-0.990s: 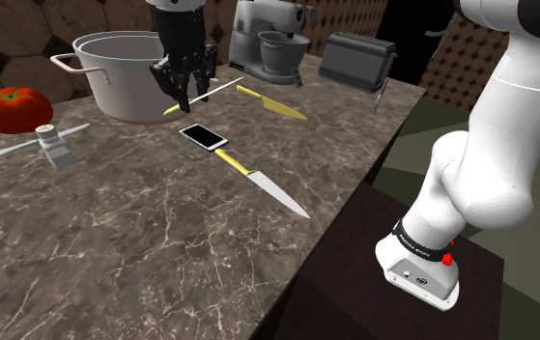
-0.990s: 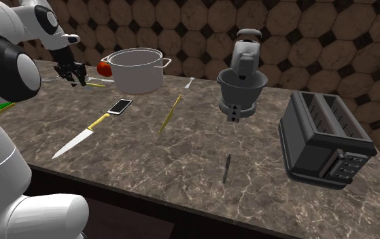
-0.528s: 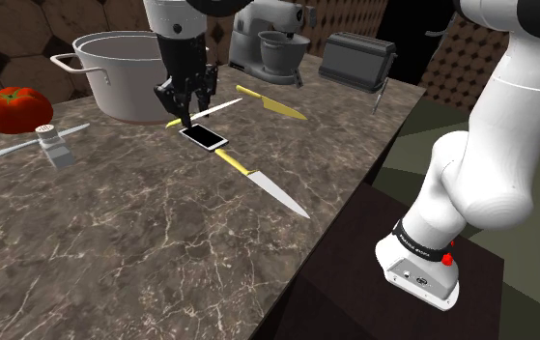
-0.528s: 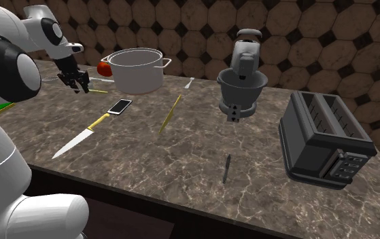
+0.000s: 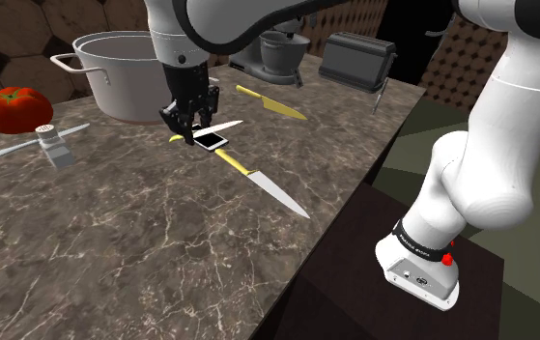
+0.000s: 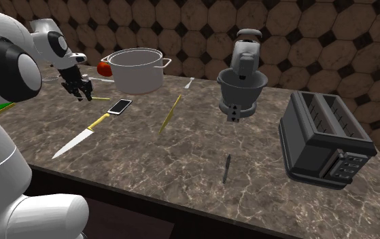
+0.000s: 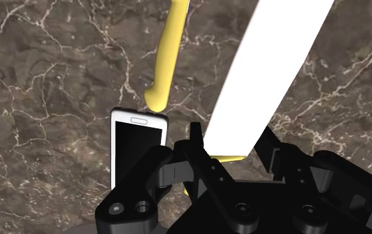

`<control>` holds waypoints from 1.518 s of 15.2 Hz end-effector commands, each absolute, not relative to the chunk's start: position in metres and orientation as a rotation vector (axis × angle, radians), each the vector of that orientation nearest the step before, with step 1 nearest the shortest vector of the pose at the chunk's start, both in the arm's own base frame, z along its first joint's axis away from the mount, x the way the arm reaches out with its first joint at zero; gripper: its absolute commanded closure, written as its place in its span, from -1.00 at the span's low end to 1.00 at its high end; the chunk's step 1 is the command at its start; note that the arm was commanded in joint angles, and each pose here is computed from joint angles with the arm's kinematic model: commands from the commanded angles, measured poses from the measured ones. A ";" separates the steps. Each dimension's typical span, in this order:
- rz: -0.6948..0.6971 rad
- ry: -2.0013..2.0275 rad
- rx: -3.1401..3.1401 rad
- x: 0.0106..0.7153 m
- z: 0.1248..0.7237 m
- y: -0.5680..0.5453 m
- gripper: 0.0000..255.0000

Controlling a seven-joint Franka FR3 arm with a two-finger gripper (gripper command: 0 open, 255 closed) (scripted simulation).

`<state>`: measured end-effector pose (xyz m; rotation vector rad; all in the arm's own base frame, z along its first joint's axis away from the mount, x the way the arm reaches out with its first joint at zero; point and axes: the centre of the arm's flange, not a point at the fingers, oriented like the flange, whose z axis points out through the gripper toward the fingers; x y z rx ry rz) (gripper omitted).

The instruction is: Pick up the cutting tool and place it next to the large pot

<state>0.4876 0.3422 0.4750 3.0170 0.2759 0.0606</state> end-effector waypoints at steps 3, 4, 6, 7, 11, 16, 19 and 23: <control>0.061 0.276 3.017 0.489 0.453 0.342 1.00; 0.061 0.276 3.017 0.489 0.448 0.342 1.00; 0.061 0.276 3.017 0.489 0.437 0.342 1.00; 0.061 0.276 3.017 0.489 0.432 0.342 1.00; 0.061 0.276 3.017 0.489 0.411 0.342 1.00; 0.061 0.276 3.017 0.489 0.392 0.342 1.00; 0.061 0.276 3.017 0.489 0.392 0.342 1.00; 0.061 0.276 3.017 0.489 0.392 0.343 -1.00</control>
